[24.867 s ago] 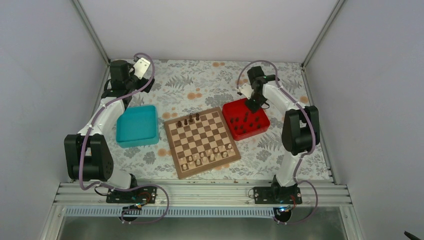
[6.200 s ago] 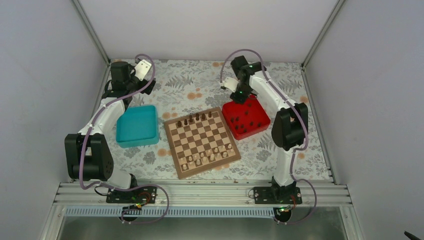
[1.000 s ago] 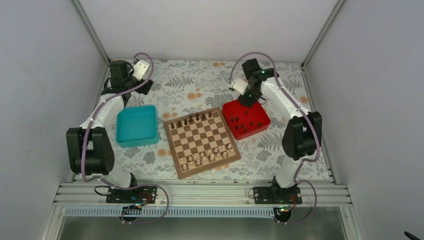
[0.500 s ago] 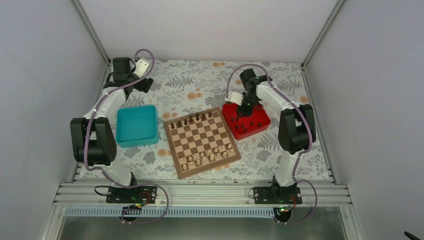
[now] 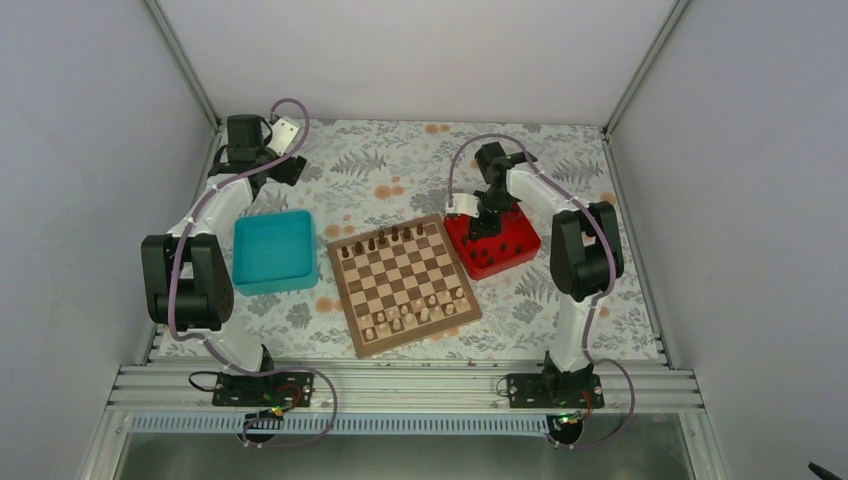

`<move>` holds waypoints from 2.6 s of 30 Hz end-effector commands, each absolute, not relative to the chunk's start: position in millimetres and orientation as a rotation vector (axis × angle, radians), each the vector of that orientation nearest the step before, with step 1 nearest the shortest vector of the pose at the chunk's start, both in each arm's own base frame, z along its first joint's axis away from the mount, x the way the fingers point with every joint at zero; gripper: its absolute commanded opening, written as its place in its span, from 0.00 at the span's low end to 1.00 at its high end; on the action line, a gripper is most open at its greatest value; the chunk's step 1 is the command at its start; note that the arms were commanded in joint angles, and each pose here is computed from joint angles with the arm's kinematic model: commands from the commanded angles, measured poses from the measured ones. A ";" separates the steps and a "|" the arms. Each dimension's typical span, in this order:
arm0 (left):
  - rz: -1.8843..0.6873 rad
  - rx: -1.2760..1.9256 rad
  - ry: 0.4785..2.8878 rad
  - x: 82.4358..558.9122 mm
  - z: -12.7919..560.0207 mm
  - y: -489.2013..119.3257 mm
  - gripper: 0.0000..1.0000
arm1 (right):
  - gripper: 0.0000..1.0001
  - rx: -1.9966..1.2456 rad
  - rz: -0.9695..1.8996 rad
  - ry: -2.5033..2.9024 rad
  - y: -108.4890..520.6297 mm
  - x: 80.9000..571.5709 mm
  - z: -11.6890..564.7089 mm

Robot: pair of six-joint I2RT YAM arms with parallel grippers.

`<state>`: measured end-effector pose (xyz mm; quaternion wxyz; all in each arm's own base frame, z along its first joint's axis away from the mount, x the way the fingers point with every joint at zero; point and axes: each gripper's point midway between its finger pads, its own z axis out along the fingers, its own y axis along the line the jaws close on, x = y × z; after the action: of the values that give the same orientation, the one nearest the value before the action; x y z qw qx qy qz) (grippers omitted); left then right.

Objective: Set up the chess pieces on the board
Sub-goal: Pick up the chess piece from the storage box, then place the chess piece on the chessboard.

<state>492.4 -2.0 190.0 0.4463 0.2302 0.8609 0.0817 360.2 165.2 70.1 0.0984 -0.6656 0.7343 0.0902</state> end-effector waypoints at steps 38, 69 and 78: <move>0.227 0.572 2.140 496.2 184.3 -1.3 1.00 | 0.26 -2.109 0.429 2.085 195.0 356.8 38.7; 0.187 0.578 2.090 490.2 198.8 -9.5 1.00 | 0.11 -2.065 0.163 1.986 246.4 374.0 127.3; 0.192 0.574 2.077 487.6 205.3 -9.2 1.00 | 0.13 -2.108 0.208 1.982 272.9 376.8 90.8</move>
<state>489.6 -5.5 187.2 0.4471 0.2344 0.8594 0.0804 366.4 266.6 102.5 0.1185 -0.7314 0.6687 0.0617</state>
